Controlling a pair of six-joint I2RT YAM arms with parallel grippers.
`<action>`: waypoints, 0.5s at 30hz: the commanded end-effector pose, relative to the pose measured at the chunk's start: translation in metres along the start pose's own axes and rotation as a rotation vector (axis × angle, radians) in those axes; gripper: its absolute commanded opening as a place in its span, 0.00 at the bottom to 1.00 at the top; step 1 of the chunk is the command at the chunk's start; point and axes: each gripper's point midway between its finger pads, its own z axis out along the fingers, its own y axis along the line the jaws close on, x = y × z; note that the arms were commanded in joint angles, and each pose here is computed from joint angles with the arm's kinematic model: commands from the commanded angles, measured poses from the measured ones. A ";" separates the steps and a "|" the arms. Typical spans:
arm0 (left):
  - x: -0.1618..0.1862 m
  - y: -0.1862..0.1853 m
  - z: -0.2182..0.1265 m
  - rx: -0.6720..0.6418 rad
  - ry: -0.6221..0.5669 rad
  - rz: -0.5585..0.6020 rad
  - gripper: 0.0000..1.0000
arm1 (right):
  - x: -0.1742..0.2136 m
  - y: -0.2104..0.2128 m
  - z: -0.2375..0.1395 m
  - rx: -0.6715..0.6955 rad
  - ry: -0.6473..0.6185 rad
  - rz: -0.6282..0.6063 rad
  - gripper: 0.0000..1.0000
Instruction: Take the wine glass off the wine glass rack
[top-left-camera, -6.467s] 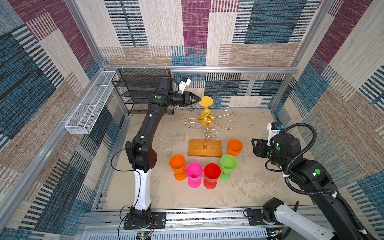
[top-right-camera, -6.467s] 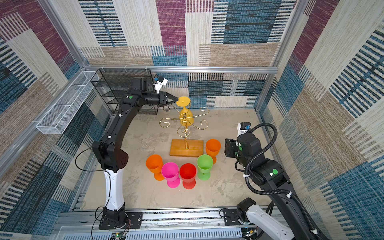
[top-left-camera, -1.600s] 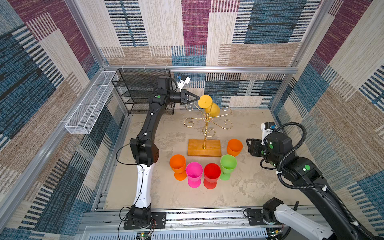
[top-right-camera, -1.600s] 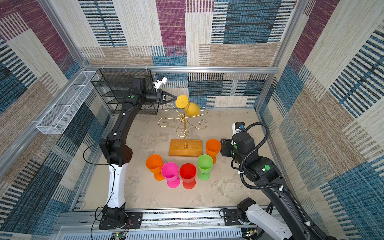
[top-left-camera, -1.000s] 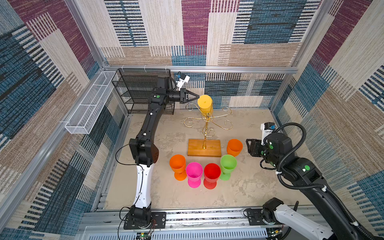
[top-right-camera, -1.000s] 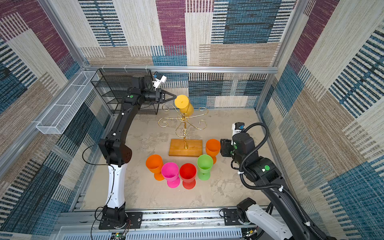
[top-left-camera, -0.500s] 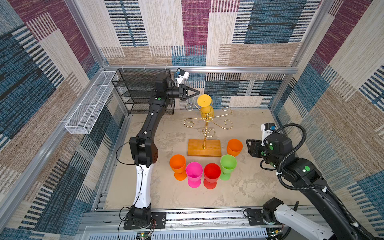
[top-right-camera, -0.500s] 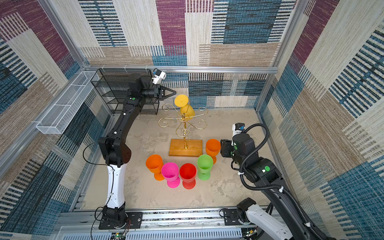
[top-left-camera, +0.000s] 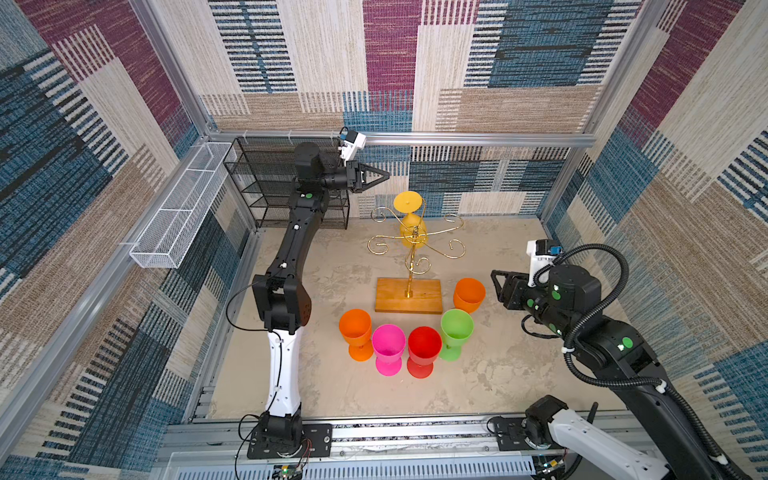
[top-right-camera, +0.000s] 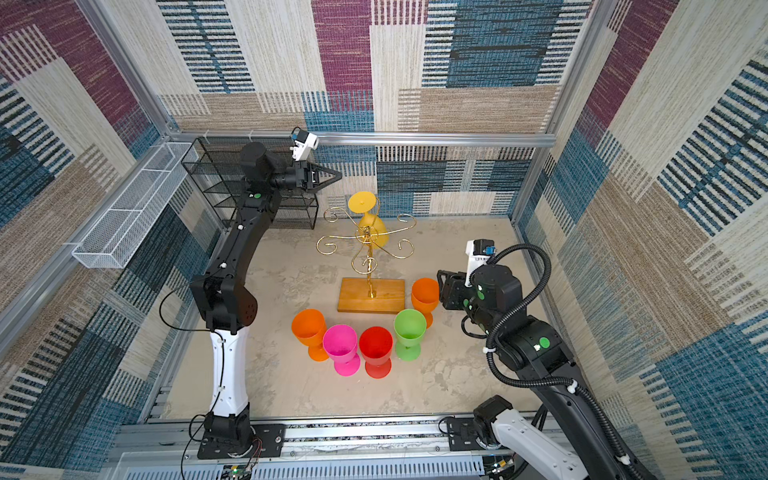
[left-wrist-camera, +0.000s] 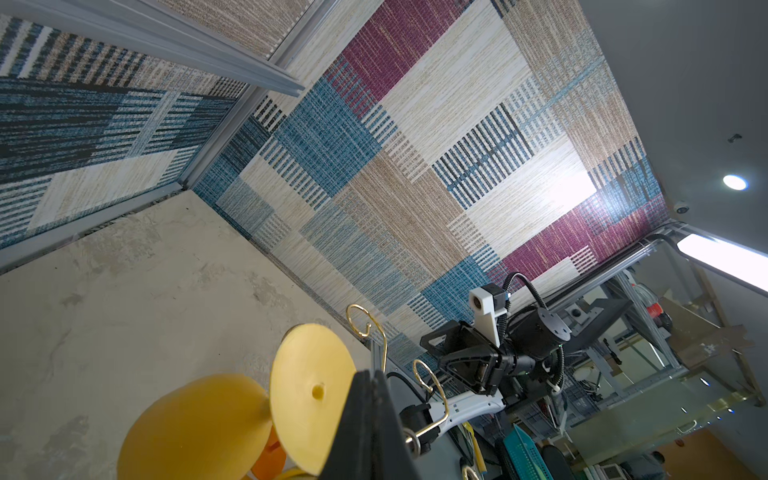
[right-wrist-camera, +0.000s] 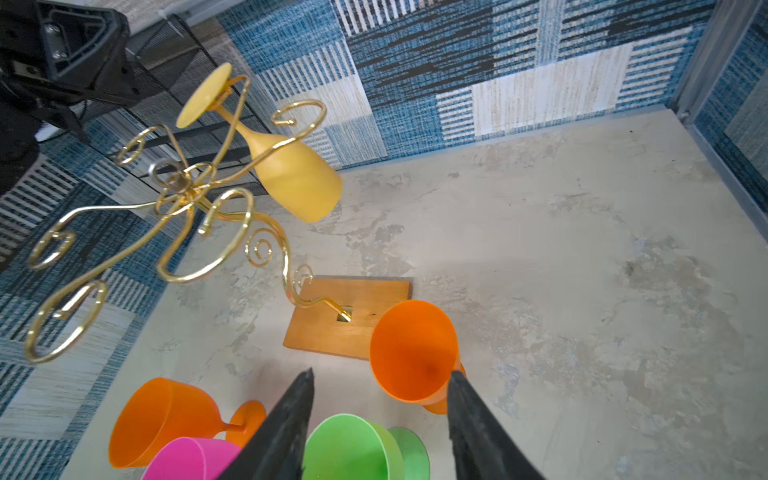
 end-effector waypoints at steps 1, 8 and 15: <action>-0.010 -0.008 -0.008 -0.075 -0.045 0.069 0.00 | -0.030 0.033 -0.002 -0.147 -0.082 -0.002 0.53; 0.001 -0.011 -0.029 -0.393 -0.051 0.133 0.00 | -0.064 0.075 0.015 -0.293 -0.119 -0.040 0.54; 0.018 -0.048 -0.053 -0.626 -0.089 0.191 0.00 | -0.111 0.119 0.047 -0.397 -0.143 -0.102 0.55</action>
